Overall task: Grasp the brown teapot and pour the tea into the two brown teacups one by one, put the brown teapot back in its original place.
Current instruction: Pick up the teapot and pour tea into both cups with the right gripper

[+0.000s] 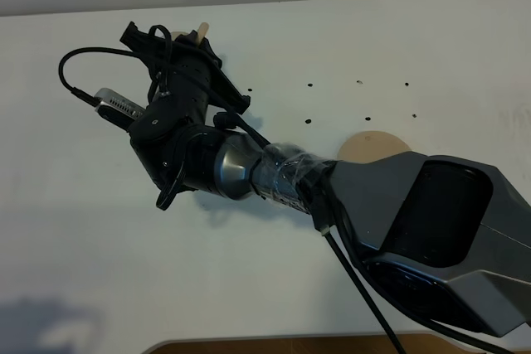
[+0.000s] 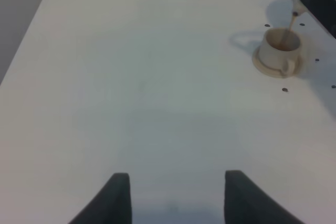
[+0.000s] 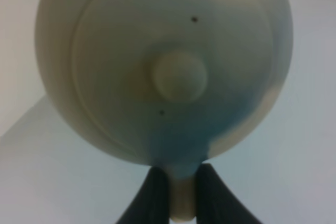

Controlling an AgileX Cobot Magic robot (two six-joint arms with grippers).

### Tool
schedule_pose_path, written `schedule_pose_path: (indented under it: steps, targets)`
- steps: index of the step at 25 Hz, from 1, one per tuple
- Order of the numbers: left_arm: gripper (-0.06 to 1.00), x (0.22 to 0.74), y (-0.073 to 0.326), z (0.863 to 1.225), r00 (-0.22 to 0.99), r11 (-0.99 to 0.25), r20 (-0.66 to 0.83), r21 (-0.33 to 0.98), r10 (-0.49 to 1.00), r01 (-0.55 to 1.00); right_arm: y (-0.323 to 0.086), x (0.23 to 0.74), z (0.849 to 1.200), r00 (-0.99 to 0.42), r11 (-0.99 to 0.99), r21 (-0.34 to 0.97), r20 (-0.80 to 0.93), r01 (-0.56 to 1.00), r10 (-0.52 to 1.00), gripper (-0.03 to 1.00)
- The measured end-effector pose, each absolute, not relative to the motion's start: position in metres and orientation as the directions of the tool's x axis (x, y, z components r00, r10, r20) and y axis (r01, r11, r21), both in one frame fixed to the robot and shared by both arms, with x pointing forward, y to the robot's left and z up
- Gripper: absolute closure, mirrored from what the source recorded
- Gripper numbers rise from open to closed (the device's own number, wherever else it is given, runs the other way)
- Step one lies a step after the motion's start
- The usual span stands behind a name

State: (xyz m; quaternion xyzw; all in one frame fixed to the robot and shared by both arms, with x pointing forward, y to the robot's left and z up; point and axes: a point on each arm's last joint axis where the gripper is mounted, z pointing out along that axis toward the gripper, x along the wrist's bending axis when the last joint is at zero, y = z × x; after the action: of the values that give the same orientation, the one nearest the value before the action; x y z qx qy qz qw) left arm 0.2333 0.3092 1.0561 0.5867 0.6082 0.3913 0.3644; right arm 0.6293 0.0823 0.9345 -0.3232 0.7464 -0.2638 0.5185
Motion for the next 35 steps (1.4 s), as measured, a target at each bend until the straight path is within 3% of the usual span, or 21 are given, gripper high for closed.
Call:
schedule_pose_path:
  steps: [35]
  targets:
    - [0.50, 0.2333, 0.3092, 1.0561, -0.046, 0.005, 0.016, 0.904, 0.999, 0.429, 0.0867, 0.6311, 0.9412, -0.147, 0.549, -0.811, -0.529, -0.202, -0.836, 0.84]
